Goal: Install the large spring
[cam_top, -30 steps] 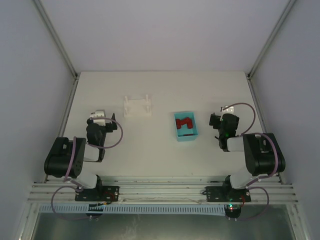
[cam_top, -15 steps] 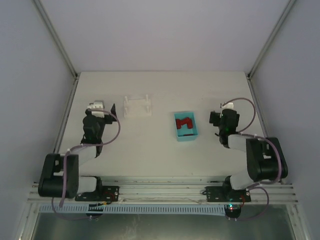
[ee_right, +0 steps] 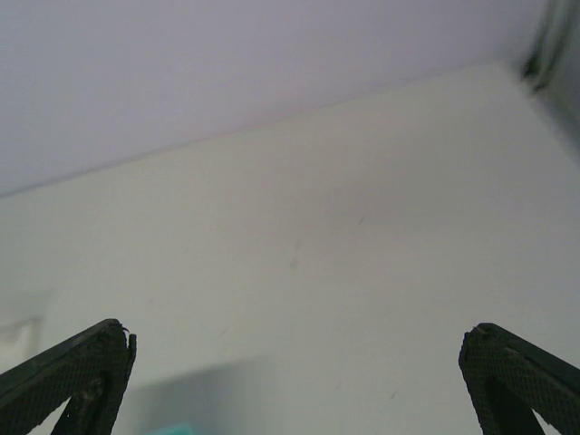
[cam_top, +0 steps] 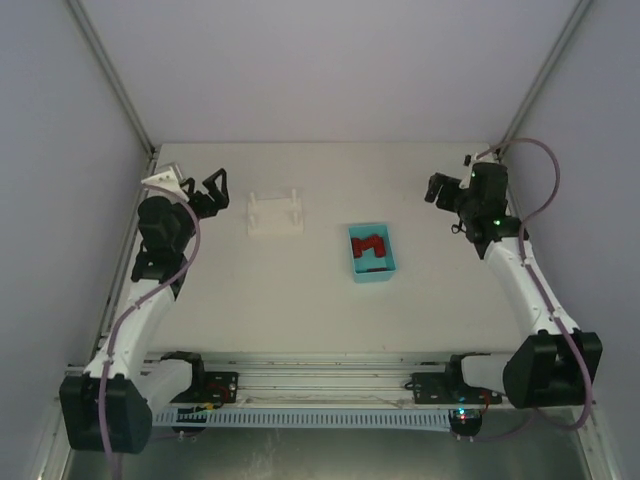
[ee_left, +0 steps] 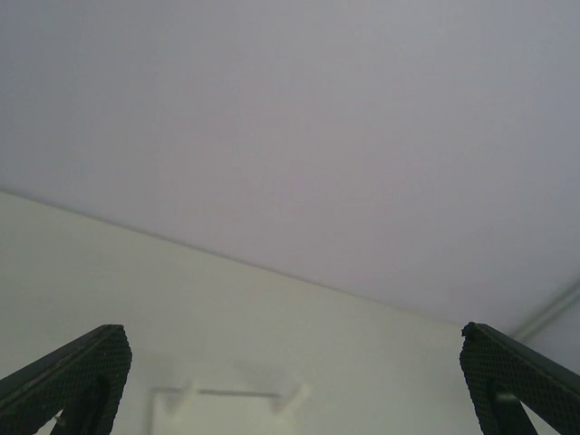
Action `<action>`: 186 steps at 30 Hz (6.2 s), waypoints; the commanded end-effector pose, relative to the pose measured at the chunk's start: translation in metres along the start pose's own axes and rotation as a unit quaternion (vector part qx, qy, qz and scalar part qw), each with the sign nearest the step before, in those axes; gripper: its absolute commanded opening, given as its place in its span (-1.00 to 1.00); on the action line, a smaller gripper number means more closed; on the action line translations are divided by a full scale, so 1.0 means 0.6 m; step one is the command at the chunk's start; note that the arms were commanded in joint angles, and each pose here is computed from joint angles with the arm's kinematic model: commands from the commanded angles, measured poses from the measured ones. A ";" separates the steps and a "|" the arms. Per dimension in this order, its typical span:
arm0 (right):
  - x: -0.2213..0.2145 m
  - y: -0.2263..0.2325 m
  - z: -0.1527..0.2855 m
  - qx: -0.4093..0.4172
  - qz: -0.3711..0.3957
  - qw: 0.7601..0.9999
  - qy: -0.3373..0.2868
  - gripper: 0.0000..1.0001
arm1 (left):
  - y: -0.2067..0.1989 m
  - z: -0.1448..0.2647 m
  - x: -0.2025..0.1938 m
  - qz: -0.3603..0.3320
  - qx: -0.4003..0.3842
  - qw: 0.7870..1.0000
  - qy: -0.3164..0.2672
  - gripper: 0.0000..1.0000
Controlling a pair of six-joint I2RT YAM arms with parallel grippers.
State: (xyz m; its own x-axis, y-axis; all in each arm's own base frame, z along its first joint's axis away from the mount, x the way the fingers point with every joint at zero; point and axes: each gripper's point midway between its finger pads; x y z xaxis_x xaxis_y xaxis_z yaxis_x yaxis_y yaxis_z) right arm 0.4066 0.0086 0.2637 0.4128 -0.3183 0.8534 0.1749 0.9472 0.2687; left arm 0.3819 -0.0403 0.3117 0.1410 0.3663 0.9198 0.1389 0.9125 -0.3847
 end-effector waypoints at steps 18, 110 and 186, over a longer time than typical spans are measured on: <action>-0.267 0.170 0.010 -0.014 -0.123 0.958 0.257 0.26 | -0.142 -0.002 -0.259 -0.075 -0.092 0.978 0.170 1.00; -0.350 0.215 -0.089 -0.013 0.170 0.958 0.231 -0.08 | -0.113 0.032 -0.313 -0.104 -0.076 0.981 0.144 0.99; -0.244 0.375 0.006 0.154 0.236 0.949 0.140 -0.78 | 0.004 0.045 -0.305 -0.045 0.034 0.994 0.096 0.98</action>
State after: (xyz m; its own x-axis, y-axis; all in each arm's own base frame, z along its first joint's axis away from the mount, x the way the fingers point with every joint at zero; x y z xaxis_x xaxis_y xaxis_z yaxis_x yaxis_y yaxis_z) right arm 0.3814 0.2446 0.1845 0.6331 0.1668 0.7559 -0.2889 0.9569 0.0307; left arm 0.3290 -0.0978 0.1365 0.3435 0.2687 0.8999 0.0602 0.9499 -0.3066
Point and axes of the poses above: each gripper's point midway between its finger pads, its own z axis back along the fingers, its own y axis along the line the jaws close on, x = y × z, and after that the axes turned 4 degrees about -z, right-handed
